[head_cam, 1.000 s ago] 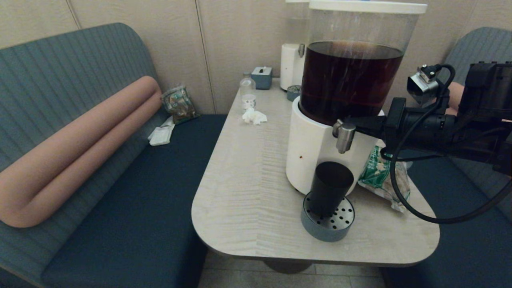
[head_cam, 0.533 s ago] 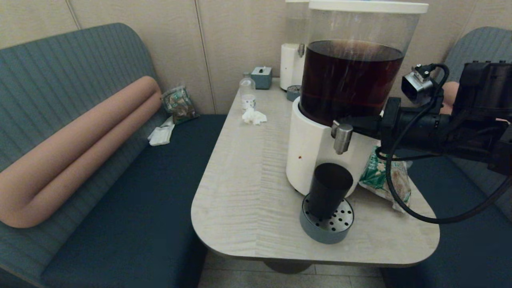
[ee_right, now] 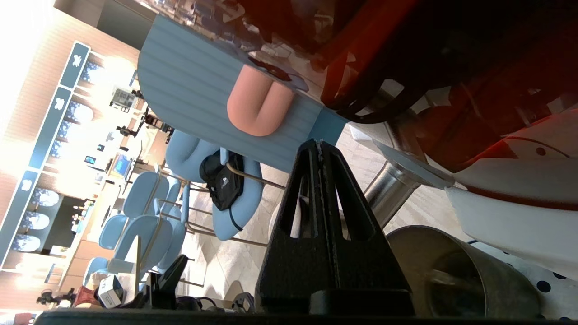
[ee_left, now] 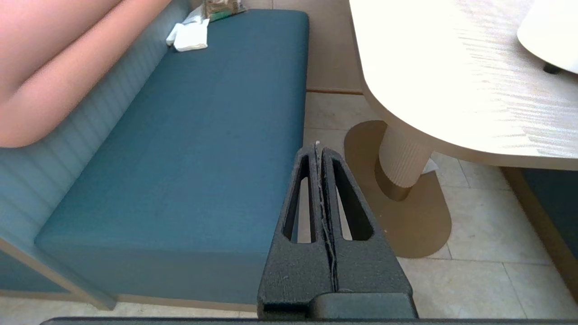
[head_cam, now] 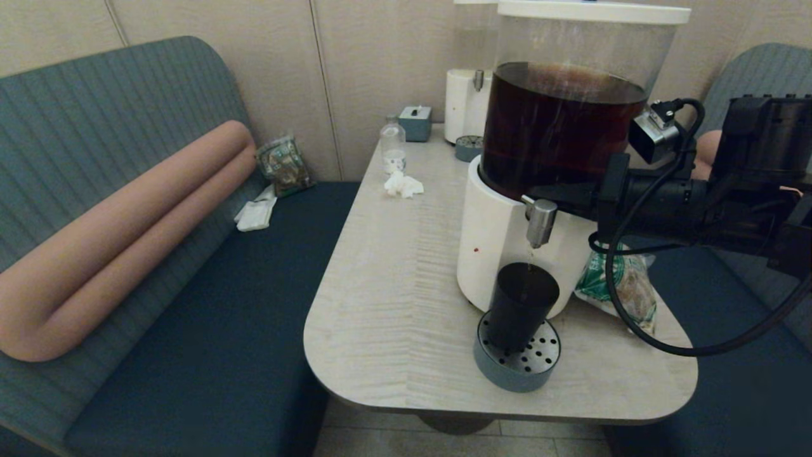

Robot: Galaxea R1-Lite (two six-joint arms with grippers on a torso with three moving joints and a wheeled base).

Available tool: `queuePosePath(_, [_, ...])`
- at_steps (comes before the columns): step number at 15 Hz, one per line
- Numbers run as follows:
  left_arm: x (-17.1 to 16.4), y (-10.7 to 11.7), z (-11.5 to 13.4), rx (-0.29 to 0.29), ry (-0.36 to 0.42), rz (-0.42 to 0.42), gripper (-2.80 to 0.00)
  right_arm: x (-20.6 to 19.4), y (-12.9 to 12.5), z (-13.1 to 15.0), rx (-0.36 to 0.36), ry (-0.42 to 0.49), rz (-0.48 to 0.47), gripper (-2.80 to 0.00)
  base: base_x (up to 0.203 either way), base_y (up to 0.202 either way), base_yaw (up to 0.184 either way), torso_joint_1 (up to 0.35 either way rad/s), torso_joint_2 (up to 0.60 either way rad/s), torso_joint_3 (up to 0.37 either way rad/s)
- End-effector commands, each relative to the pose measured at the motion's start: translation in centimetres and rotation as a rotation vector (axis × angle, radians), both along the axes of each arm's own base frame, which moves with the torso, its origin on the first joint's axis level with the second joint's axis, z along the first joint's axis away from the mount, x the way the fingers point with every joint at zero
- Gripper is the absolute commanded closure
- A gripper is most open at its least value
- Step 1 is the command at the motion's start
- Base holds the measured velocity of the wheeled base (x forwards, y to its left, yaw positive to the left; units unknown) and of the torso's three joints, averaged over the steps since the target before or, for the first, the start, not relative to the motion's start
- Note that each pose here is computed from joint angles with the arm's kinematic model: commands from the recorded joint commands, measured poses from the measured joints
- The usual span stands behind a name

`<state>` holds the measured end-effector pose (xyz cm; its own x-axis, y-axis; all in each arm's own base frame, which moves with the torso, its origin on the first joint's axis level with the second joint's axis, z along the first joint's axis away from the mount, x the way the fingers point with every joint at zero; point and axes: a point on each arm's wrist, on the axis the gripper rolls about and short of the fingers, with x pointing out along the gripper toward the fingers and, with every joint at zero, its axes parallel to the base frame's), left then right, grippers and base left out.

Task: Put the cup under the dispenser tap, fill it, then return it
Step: Turn off the faucet

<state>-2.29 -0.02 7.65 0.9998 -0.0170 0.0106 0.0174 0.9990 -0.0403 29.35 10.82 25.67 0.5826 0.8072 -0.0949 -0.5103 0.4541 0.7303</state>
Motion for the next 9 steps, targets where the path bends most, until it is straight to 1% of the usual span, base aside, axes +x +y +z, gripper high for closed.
queuePosePath(1, [0.0,0.0,0.0,-0.001,0.001,0.0,0.0,-0.2,-0.3,0.3,0.006,-0.008,-0.007,0.0,0.0,0.0,0.0,0.0,0.0,0.0])
queuePosePath(5, [0.0,0.0,0.0,-0.001,0.0,0.0,0.0,-0.6,-1.6,1.0,0.013,-0.033,-0.043,0.0,0.0,0.0,0.0,0.0,0.0,0.0])
queuePosePath(9, [0.0,0.0,0.0,-0.001,0.001,0.0,0.0,-1.4,-2.2,1.9,0.021,-0.057,-0.051,0.0,0.0,0.0,0.0,0.0,0.0,0.0])
